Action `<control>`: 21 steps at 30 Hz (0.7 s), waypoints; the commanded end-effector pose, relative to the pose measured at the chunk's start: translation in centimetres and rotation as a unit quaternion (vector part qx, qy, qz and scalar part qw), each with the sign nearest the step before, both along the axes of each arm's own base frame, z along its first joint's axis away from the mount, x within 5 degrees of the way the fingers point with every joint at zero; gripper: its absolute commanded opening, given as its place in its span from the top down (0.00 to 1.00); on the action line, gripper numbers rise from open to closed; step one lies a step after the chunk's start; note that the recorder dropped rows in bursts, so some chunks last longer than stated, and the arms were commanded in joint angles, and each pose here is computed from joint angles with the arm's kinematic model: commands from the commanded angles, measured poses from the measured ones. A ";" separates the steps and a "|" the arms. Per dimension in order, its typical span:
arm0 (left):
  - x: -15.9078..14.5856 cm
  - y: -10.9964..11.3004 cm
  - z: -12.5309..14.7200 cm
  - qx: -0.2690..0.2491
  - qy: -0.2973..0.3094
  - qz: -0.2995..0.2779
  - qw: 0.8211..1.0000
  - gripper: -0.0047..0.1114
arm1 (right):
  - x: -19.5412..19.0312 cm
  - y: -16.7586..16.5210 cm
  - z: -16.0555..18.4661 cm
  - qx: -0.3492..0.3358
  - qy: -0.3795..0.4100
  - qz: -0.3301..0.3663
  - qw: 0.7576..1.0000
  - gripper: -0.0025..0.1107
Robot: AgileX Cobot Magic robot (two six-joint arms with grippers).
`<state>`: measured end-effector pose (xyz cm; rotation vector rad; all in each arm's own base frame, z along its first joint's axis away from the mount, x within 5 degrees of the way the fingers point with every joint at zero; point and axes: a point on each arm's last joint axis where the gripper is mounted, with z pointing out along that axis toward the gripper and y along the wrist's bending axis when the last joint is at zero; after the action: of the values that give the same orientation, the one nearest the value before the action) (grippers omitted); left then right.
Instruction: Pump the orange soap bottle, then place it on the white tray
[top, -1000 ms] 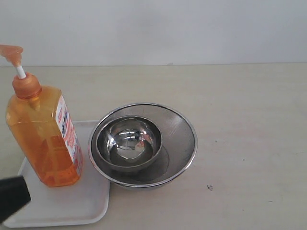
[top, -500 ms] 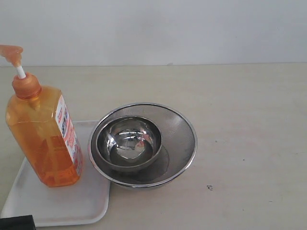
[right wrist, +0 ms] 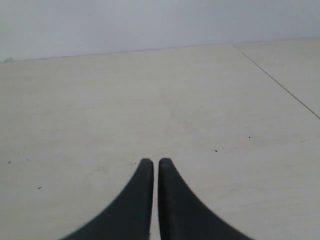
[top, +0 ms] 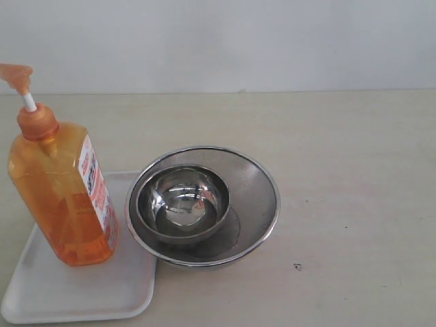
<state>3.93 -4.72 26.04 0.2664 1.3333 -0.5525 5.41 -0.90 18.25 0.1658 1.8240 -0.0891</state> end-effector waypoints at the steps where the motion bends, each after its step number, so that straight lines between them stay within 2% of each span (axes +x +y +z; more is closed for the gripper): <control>1: -0.3 0.7 0.2 -0.029 -0.016 0.034 0.999 0.92 | 0.0 0.0 0.1 -0.008 -0.007 0.000 1.000 0.97; 8: -0.7 0.1 0.2 -0.021 -0.020 -0.013 0.999 0.92 | 0.0 0.0 0.1 -0.008 -0.006 0.000 1.000 0.97; 12: -0.7 0.1 0.3 -0.025 -0.020 -0.013 0.999 0.92 | 0.0 0.0 0.1 -0.008 -0.006 0.000 1.000 0.97; 17: -0.8 0.4 1.0 -0.095 -0.028 -0.017 0.995 0.92 | 0.0 0.0 0.1 -0.008 -0.006 0.000 1.000 0.97; 19: -0.7 0.9 1.4 -0.124 -0.042 -0.001 0.991 0.92 | 0.0 0.0 0.1 -0.008 -0.006 0.000 1.000 0.97; 21: -0.7 1.5 1.8 -0.174 -0.044 0.011 0.984 0.92 | 0.0 0.0 0.1 -0.008 -0.006 0.000 1.000 0.97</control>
<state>3.13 -4.02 27.44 0.1139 1.1786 -0.6915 5.41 -0.90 18.25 0.1658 1.8240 -0.0891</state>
